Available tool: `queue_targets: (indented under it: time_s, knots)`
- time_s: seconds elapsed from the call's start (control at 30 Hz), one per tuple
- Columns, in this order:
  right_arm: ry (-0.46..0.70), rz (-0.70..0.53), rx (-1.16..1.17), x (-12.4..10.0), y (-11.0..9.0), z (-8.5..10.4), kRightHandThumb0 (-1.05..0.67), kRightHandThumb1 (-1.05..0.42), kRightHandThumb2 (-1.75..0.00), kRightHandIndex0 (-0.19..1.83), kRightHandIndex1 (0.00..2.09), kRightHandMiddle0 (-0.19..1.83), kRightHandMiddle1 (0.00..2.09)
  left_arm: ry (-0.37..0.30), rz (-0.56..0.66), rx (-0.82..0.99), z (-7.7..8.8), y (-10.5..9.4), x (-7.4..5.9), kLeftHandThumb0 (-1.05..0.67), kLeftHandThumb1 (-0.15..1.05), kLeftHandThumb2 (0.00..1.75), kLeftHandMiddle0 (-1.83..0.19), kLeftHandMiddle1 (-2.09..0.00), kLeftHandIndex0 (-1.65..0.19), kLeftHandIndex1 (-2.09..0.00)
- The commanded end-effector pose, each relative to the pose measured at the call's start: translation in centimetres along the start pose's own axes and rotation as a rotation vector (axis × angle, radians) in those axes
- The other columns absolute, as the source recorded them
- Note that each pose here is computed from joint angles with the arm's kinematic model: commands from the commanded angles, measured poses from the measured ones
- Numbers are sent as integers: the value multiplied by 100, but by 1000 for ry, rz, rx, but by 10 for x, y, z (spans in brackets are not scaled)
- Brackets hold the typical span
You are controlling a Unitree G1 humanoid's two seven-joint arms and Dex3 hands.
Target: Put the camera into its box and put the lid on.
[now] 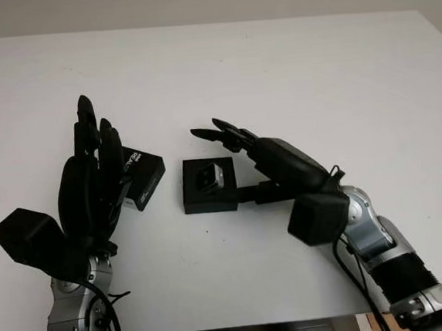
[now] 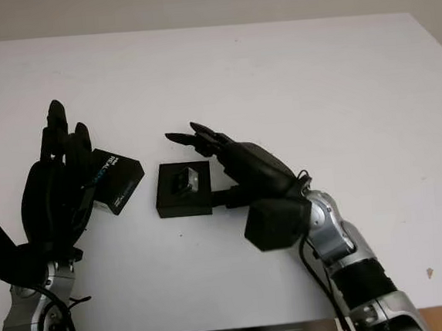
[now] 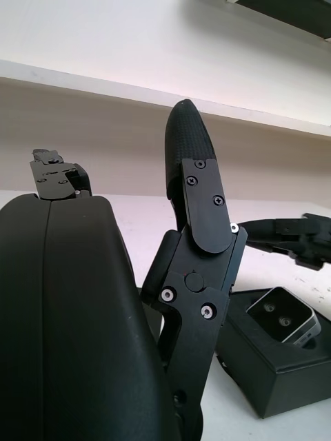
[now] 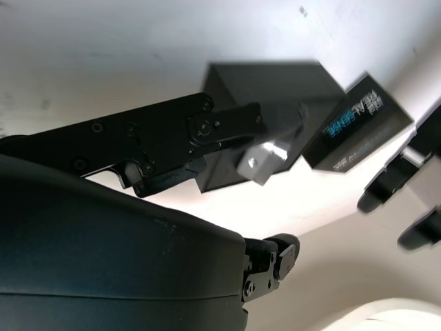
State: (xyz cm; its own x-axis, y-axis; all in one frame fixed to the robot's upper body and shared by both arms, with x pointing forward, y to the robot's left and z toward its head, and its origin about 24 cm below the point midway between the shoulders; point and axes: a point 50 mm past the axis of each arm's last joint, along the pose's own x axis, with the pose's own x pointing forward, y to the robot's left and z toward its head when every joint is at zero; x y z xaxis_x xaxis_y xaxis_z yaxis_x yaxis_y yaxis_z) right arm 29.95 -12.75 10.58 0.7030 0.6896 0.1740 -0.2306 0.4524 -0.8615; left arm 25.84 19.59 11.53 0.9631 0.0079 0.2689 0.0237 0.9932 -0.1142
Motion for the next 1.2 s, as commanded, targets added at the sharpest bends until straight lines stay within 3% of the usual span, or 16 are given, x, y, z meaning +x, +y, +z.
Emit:
queue_targets:
  time_s: [0.0,0.2,0.5,0.83,1.17]
  knots:
    - [-35,7,-44,-4,0,4,-65,-105,-50,3,9,1,30,-7,0,11,2,0,-2,-69,105,54,19,0,19,0]
    - [-49,84,-126,-10,2,4,-70,-105,-63,-7,4,-9,33,-8,-2,4,2,0,-2,-69,105,54,19,0,19,0]
    - [-60,200,-200,-9,4,2,-77,-105,-64,-15,1,-13,28,-7,0,9,2,0,-3,-68,105,55,19,0,19,0]
    - [-63,267,-336,-9,3,0,-82,-105,-63,-13,4,-2,28,-12,6,20,4,1,-3,-68,105,55,19,0,19,0]
    - [18,347,-378,-28,2,-9,-79,-105,-58,-9,6,9,30,-15,5,21,7,3,-4,-68,105,54,19,0,19,0]
